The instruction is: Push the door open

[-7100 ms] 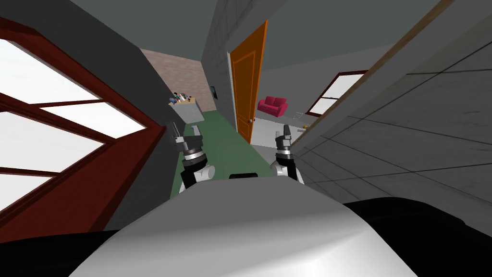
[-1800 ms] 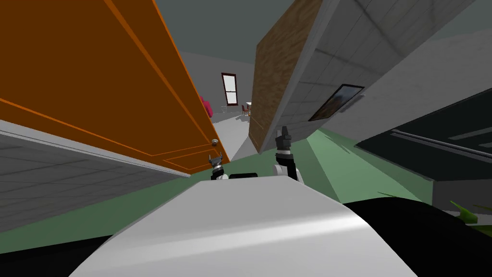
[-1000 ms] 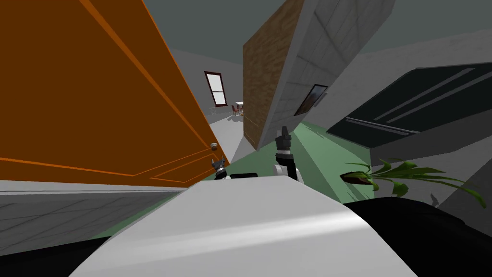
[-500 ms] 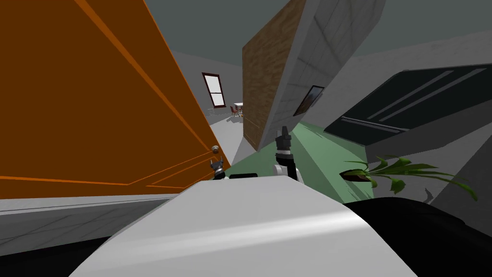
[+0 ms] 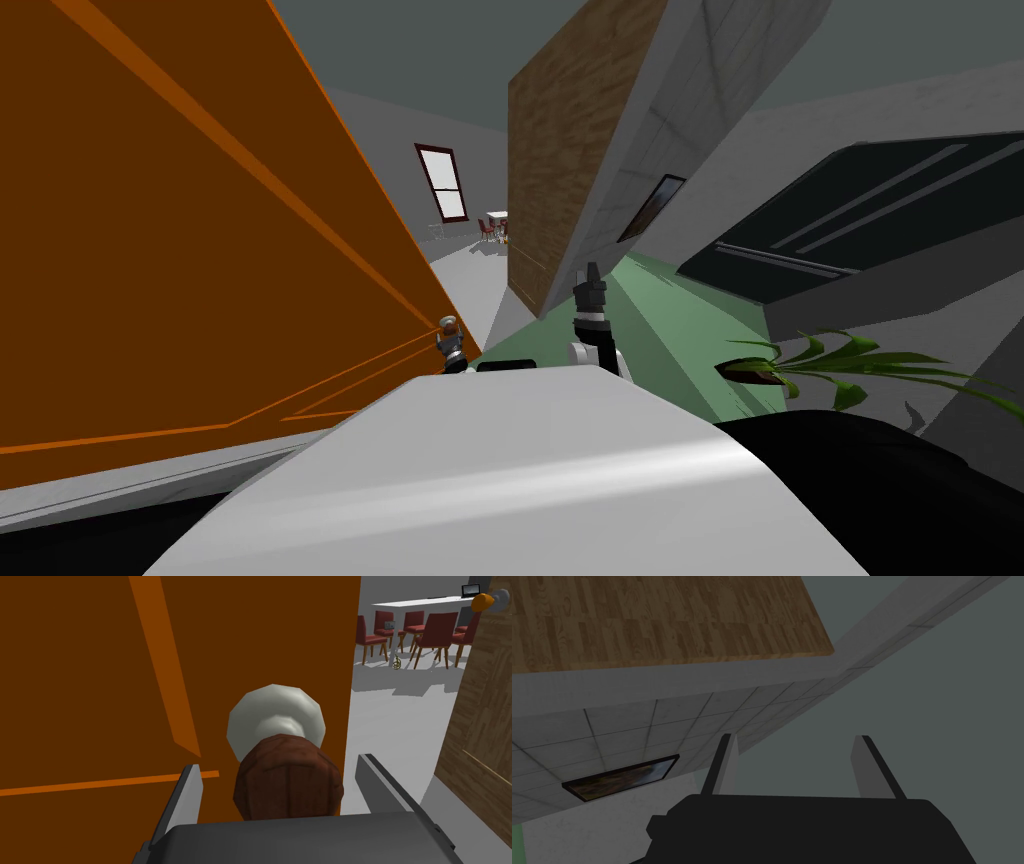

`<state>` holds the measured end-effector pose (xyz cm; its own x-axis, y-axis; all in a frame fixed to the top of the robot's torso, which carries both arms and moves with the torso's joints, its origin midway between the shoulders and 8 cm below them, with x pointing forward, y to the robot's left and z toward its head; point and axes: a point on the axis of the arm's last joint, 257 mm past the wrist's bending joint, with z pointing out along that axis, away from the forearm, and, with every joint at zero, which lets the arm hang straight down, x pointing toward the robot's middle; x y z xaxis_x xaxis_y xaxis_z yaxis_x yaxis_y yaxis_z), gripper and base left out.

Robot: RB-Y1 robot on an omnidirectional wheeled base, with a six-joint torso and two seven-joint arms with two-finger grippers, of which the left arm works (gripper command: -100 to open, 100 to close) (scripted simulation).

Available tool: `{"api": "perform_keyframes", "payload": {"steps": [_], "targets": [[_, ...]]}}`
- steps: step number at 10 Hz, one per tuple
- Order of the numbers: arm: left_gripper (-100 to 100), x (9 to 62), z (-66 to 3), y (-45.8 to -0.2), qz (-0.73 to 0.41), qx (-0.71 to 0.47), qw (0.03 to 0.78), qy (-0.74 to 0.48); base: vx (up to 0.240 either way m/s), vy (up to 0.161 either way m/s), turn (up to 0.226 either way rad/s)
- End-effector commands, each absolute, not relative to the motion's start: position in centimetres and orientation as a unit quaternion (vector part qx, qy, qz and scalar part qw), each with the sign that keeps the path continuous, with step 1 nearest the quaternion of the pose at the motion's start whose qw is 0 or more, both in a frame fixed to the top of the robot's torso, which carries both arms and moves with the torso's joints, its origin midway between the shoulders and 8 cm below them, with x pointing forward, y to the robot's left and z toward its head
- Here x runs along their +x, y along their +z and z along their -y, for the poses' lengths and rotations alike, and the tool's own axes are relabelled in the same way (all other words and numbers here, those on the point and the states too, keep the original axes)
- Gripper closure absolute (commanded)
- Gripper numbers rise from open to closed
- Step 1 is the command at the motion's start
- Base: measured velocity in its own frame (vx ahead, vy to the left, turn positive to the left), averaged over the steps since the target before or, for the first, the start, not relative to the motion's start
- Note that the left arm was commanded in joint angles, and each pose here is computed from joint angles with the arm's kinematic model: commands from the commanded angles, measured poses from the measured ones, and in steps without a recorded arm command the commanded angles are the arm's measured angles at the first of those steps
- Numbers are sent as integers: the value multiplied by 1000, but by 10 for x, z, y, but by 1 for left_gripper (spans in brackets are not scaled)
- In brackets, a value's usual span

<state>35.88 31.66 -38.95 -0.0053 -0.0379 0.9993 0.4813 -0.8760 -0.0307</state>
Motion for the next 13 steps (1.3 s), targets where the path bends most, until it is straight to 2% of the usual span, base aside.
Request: {"api": "perform_keyframes", "payload": {"steps": [1, 2, 7, 13], "targets": [[-100, 359, -317, -390, 163, -680, 188, -690, 87, 35, -9], [100, 359, -317, -390, 163, -680, 188, -690, -13, -5, 1], [100, 359, -317, -390, 163, -680, 188, -690, -8, -3, -2], [100, 338, -386, -387, 205, -664, 246, -676, 173, 33, -66]]}}
